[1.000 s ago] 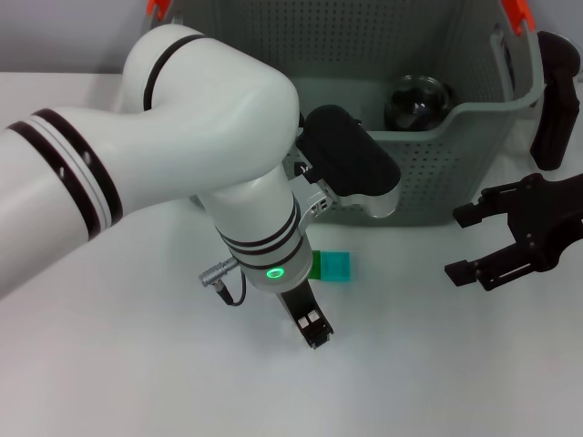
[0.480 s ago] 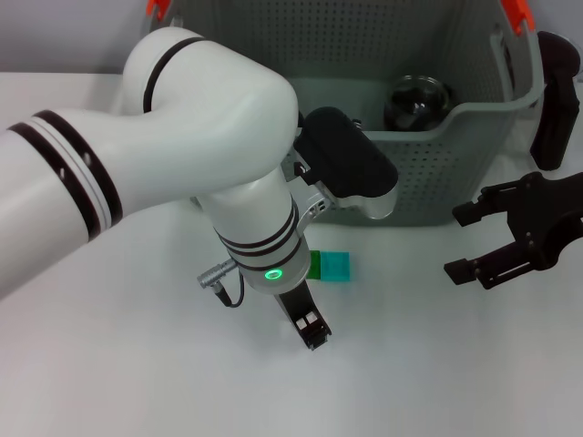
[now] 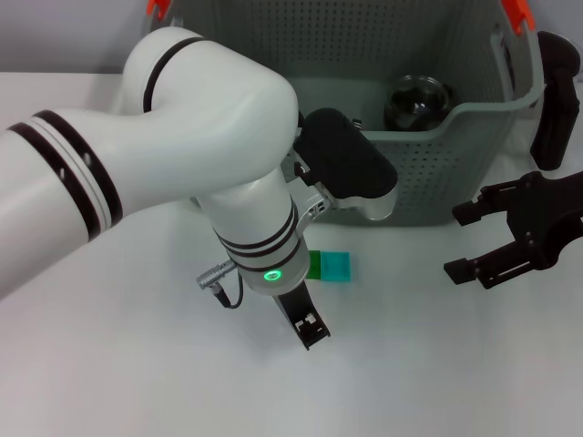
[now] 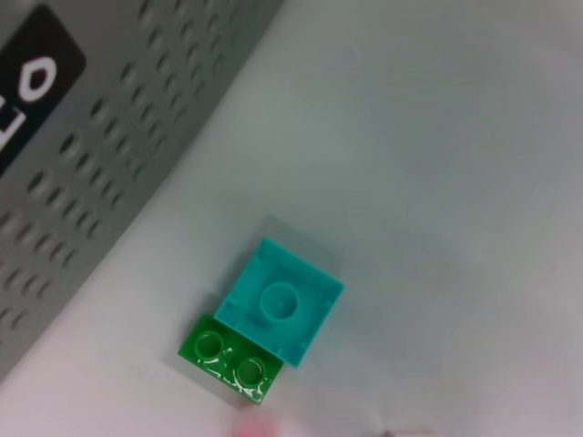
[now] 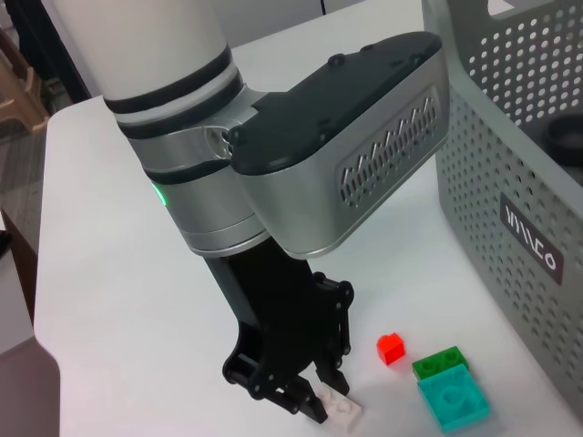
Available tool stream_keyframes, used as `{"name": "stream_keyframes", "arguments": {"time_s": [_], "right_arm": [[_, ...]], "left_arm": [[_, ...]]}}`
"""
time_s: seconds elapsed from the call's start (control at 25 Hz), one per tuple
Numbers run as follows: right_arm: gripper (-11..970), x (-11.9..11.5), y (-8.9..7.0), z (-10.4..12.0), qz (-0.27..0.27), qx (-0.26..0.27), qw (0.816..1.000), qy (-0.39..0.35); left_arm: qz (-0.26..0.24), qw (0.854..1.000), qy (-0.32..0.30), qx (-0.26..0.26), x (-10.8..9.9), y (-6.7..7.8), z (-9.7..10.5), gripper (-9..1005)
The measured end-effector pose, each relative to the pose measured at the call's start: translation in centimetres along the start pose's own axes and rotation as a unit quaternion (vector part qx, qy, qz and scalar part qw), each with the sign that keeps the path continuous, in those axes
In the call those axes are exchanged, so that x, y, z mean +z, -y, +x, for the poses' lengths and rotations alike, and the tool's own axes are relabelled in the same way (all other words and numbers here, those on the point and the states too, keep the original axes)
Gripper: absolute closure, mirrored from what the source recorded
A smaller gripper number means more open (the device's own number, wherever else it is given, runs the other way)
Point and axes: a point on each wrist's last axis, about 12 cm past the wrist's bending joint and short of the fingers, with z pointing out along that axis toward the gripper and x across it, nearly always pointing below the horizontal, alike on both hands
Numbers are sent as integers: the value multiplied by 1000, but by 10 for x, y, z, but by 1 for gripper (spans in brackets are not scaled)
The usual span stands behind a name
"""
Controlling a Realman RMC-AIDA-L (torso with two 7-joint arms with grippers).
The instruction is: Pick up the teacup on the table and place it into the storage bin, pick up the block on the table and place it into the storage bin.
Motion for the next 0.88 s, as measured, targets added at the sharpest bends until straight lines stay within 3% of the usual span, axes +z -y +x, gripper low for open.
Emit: {"name": "stream_keyframes", "arguments": {"time_s": [0.2,0.44,0.64,0.88], "right_arm": [[13,0,0,0,0,0,1000,0],[13,-3,1,3,2,3,1000,2],[13,-7,0,8,3,10,1000,8],[13,-8,0,13,4,17,1000,7]], "left_arm": [[8,1000,-2,2,-7,2,-1,811],[43,999,23,-4,-42,0,5,812],[90,990,108,-26,-76,-13,20,812],[144,956,253,-44,-118,-40,41,811]]}}
